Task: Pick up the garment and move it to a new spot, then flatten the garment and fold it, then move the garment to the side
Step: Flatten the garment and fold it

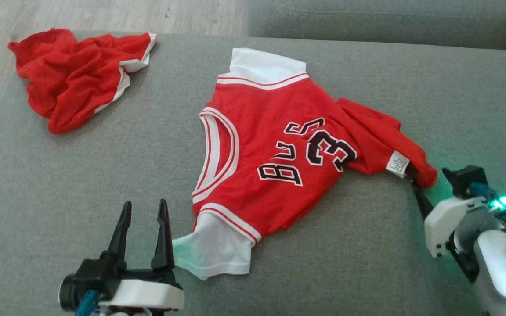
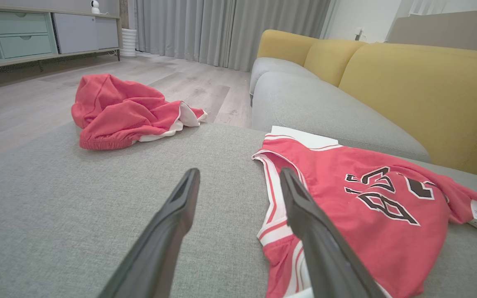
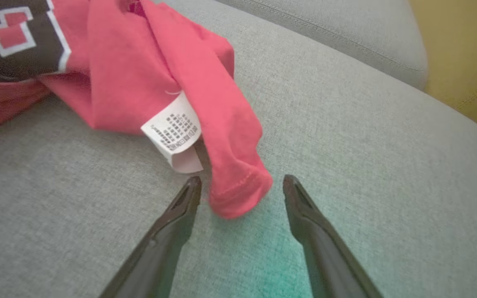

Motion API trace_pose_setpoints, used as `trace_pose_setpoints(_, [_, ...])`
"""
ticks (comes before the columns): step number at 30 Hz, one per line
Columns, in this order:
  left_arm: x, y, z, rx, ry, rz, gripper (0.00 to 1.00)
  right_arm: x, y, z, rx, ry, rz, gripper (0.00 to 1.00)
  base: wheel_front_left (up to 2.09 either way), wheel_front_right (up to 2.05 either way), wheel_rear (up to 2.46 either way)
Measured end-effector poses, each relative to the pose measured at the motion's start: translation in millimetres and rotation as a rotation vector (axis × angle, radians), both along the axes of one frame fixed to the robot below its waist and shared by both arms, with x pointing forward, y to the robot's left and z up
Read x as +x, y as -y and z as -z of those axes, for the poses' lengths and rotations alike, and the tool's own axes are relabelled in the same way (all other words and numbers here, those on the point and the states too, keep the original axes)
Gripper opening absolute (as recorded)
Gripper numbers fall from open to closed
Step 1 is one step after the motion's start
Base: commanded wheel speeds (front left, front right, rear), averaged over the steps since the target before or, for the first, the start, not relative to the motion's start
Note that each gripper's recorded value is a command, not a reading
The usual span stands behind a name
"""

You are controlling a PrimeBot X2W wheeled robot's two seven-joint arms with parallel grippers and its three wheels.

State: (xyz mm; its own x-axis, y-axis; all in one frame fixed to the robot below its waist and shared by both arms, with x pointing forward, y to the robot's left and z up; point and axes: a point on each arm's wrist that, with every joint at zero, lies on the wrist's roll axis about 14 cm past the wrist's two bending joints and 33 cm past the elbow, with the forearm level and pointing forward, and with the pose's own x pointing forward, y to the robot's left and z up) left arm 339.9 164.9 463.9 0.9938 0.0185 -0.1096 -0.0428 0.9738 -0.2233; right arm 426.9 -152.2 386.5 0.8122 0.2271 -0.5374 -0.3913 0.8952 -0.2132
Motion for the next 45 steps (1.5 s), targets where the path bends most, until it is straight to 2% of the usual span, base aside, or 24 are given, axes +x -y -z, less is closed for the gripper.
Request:
trace_pose_setpoints(1, [1, 0, 0, 0.001, 0.000, -0.001, 1.00, 3, 0, 1, -0.003, -0.005, 0.003, 0.96, 0.00, 0.00, 0.00])
trace_pose_setpoints(2, [2, -1, 0, 0.001, -0.001, -0.003, 1.00, 6, -1, 2, -0.004, -0.005, 0.002, 0.54, 0.00, 0.00, 0.00])
trace_pose_setpoints(3, [2, -2, 1, 0.002, -0.003, -0.004, 1.00, 10, -3, 1, 0.001, -0.001, 0.000, 0.36, 0.00, 0.00, 0.00])
trace_pose_setpoints(4, [2, -2, 2, 0.002, -0.006, -0.006, 1.00, 14, -5, 0, 0.001, 0.006, -0.002, 0.25, 0.00, 0.00, 0.00])
trace_pose_setpoints(5, [2, -2, 3, 0.003, -0.009, -0.006, 1.00, 18, -6, -2, 0.000, 0.016, -0.004, 0.08, 0.00, 0.00, 0.00])
trace_pose_setpoints(6, [2, -2, 3, 0.004, -0.011, -0.007, 1.00, 22, -6, -5, 0.002, 0.024, -0.003, 0.00, 0.00, 0.00, 0.00])
trace_pose_setpoints(13, [4, 1, 1, 0.005, -0.003, 0.001, 1.00, 41, -6, -42, 0.038, 0.177, -0.009, 0.00, 0.00, 0.00, 0.00])
trace_pose_setpoints(17, [6, 7, -3, 0.003, 0.011, 0.021, 1.00, 49, -13, -89, 0.066, 0.327, -0.041, 0.00, 0.00, 0.00, 0.00])
trace_pose_setpoints(20, [7, 11, -7, 0.002, 0.025, 0.031, 1.00, 49, -26, -140, 0.090, 0.467, -0.089, 0.00, 0.00, 0.00, 0.00])
trace_pose_setpoints(26, [4, 16, -14, -0.007, 0.050, 0.045, 1.00, 21, -42, -246, 0.119, 0.716, -0.161, 0.00, 0.00, 0.00, 0.00])
trace_pose_setpoints(34, [2, 16, -18, -0.012, 0.065, 0.046, 1.00, -22, -63, -303, 0.129, 0.830, -0.230, 0.00, 0.00, 0.00, 0.00])
trace_pose_setpoints(37, [1, 13, -17, -0.012, 0.062, 0.036, 1.00, -21, -62, -310, 0.118, 0.833, -0.216, 0.00, 0.00, 0.00, 0.00])
trace_pose_setpoints(40, [0, 9, -15, -0.012, 0.055, 0.021, 1.00, -3, -51, -303, 0.093, 0.791, -0.163, 0.00, 0.00, 0.00, 0.00])
trace_pose_setpoints(45, [2, 2, -11, -0.015, 0.042, 0.000, 1.00, 45, -29, -243, 0.045, 0.594, -0.069, 0.00, 0.00, 0.00, 0.00])
